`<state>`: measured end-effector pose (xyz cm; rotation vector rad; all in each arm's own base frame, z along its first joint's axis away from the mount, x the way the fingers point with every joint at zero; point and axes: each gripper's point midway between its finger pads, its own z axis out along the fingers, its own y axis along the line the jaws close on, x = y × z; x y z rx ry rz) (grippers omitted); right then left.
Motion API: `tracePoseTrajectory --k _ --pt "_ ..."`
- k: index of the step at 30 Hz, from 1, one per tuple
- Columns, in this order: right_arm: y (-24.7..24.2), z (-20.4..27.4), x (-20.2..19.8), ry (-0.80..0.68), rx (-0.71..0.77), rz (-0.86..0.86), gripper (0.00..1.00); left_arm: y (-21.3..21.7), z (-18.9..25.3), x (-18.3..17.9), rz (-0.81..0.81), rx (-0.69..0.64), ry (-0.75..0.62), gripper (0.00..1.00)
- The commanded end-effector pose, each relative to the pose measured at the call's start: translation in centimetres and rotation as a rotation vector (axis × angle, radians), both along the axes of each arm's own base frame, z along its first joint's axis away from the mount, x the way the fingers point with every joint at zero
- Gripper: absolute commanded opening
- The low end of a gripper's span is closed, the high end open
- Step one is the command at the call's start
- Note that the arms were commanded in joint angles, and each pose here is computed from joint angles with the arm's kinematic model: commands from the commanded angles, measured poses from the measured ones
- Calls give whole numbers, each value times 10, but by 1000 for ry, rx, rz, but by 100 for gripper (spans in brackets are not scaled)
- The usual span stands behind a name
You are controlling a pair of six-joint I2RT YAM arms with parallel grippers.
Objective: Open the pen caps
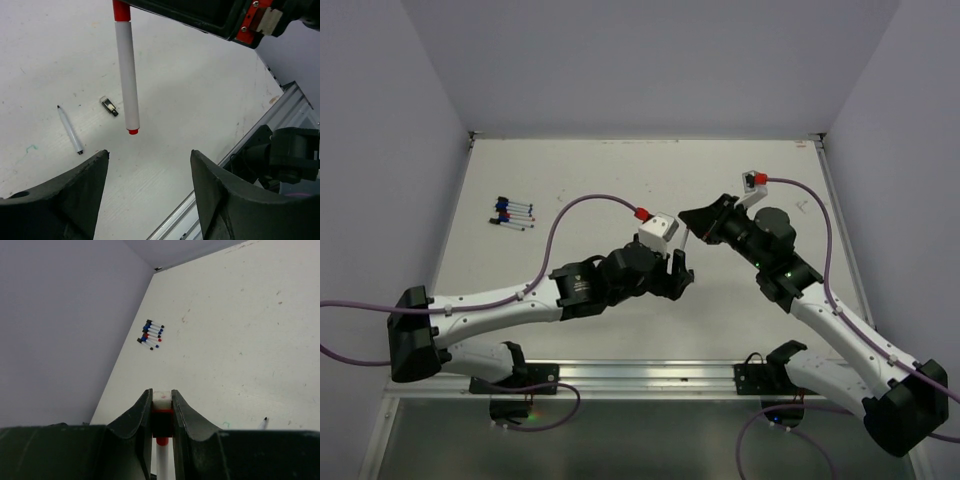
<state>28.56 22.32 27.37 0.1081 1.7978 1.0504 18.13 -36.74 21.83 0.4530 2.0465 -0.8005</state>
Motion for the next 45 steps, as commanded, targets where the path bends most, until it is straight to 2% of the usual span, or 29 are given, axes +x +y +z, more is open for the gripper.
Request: tracePoseTrajectory --k 1,7,10,17,18,20,22,23,25,27,28,29,30,31,33,38,40,41,42,44,45 --pt "-2 39 0 -97 36 -10 0 1 16 6 25 -21 -31 70" --pt "5 40 -4 -80 76 24 0 9 31 23 123 -55 -93 72" --pt "8 42 -7 -79 83 37 0 3 35 30 122 -64 -103 71" --pt "15 44 -12 -76 99 61 0 -2 47 56 125 -91 -124 63" --pt "15 44 -12 -74 100 64 0 -3 47 58 119 -93 -122 54" --pt "16 45 -13 -77 107 69 0 -6 49 61 83 -119 -104 25" --pt "17 46 -13 -75 111 73 0 -13 44 55 0 -145 -65 2" --pt "19 48 -13 -82 114 81 0 -16 52 58 -25 -201 -71 0" --pt "20 49 -13 -97 119 89 0 -24 51 35 -193 -269 -30 0" --pt "24 56 -19 -160 168 133 0 -25 68 28 -273 -379 -29 0" --pt "25 59 -21 -191 181 152 0 -21 66 6 -376 -414 4 0" --pt "24 66 -23 -256 209 167 0 -17 91 4 -419 -517 -46 0" --pt "24 70 -27 -290 208 185 0 -8 108 -4 -446 -564 -79 0" --pt "23 75 -31 -322 215 199 0 -5 111 -19 -518 -581 -87 0" --pt "22 90 -36 -376 243 236 0 1 129 -30 -559 -617 -118 0" --pt "36 115 -57 -459 302 429 0 19 162 -66 -713 -722 -178 0" --pt "38 118 -65 -463 322 486 0 26 168 -69 -717 -721 -216 0" --pt "37 117 -64 -453 322 477 0 25 153 -61 -663 -662 -163 0" --pt "37 115 -62 -440 319 468 0 27 155 -57 -634 -646 -171 0" --pt "32 104 -48 -377 286 379 0 28 127 -27 -457 -530 -96 0" --pt "27 96 -38 -387 218 320 0 30 125 -13 -375 -499 -78 0"
